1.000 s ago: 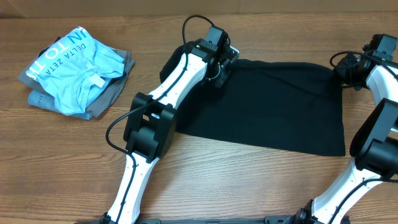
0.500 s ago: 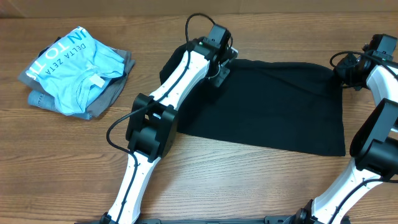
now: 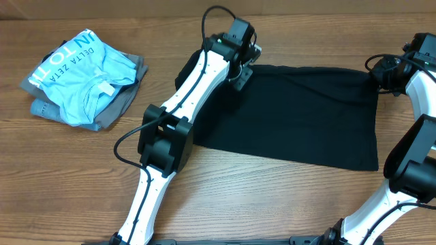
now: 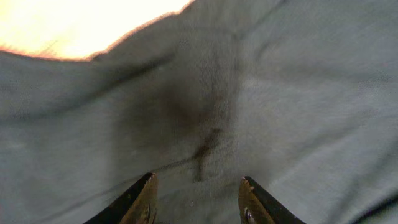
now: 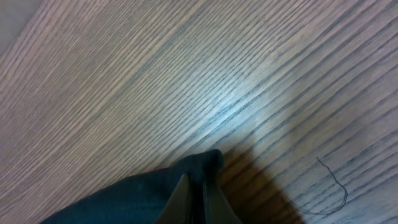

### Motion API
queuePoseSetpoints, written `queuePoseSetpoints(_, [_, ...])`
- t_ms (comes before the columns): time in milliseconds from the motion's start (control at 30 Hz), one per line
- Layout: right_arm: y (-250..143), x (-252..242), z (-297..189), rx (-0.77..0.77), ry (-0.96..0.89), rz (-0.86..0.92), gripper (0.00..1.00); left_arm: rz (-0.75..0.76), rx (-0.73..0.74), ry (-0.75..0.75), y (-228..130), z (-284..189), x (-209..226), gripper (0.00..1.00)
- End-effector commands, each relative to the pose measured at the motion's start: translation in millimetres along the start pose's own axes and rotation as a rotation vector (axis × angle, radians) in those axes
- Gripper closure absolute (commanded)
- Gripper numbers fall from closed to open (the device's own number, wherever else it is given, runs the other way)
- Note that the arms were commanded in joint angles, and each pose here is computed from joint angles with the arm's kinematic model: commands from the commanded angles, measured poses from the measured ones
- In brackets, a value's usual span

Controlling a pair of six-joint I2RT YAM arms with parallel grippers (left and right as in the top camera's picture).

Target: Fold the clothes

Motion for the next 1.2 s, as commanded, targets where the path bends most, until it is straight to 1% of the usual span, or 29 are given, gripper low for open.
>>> queuePoseSetpoints(0, [14.0, 5.8, -20.4, -0.055, 0.020, -0.004, 0.96, -0.006, 0.030, -0.029, -11.4, 23.5, -9.1, 0.53])
queuePoseSetpoints(100, [13.5, 6.7, -20.7, -0.050, 0.029, -0.005, 0.96, -0.010, 0.003, -0.050, -8.7, 26.9, -11.0, 0.52])
queuePoseSetpoints(233, [12.3, 6.2, -20.7, -0.043, 0.027, -0.003, 0.96, -0.009, -0.015, -0.052, -7.1, 30.3, -11.0, 0.54])
queuePoseSetpoints(533, [12.1, 6.1, -20.6, -0.042, 0.026, -0.003, 0.96, -0.003, -0.012, -0.066, -11.8, 39.7, -15.5, 0.55])
queuePoseSetpoints(600, [12.1, 6.2, -20.8, -0.042, 0.026, -0.003, 0.96, -0.002, -0.018, -0.065, -10.9, 39.7, -15.2, 0.59])
queuePoseSetpoints(667, [11.9, 6.1, -20.6, -0.040, 0.026, -0.003, 0.96, -0.002, -0.025, -0.064, -9.8, 40.1, -15.1, 0.70])
queuePoseSetpoints(767, [11.9, 6.0, -20.8, -0.040, 0.025, -0.003, 0.96, -0.002, -0.026, -0.064, -9.9, 40.3, -14.9, 0.94])
queuePoseSetpoints(833, [11.9, 6.0, -20.6, -0.040, 0.025, -0.003, 0.96, -0.002, -0.025, -0.064, -10.0, 40.3, -14.9, 0.96])
queuePoseSetpoints(1000, [11.9, 5.9, -20.7, -0.040, 0.025, -0.002, 0.96, -0.003, -0.021, -0.065, -10.8, 40.3, -15.0, 0.96])
queuePoseSetpoints(1033, [12.1, 5.9, -20.7, -0.041, 0.025, -0.002, 0.96, -0.003, -0.014, -0.068, -11.8, 40.3, -15.3, 0.82])
queuePoseSetpoints(1067, [12.1, 5.9, -20.7, -0.042, 0.026, -0.002, 0.96, -0.004, -0.010, -0.070, -12.6, 40.3, -15.8, 0.63])
queuePoseSetpoints(1100, [12.2, 5.9, -20.7, -0.042, 0.026, -0.003, 0.96, -0.006, -0.008, -0.070, -12.9, 40.3, -16.2, 0.58])
queuePoseSetpoints(1167, [12.1, 6.1, -20.6, -0.042, 0.026, -0.003, 0.96, -0.002, 0.000, -0.071, -14.9, 42.4, -18.6, 0.56])
Point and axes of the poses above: each gripper's point midway between its finger pads, its own z axis out along the fingers, its own x axis along the line the jaws close on, y = z × x, the point moved 8 cm from there along -z, back along the fingers, and after that the axes turned 1 degree about -z, right-handed, at the moved point
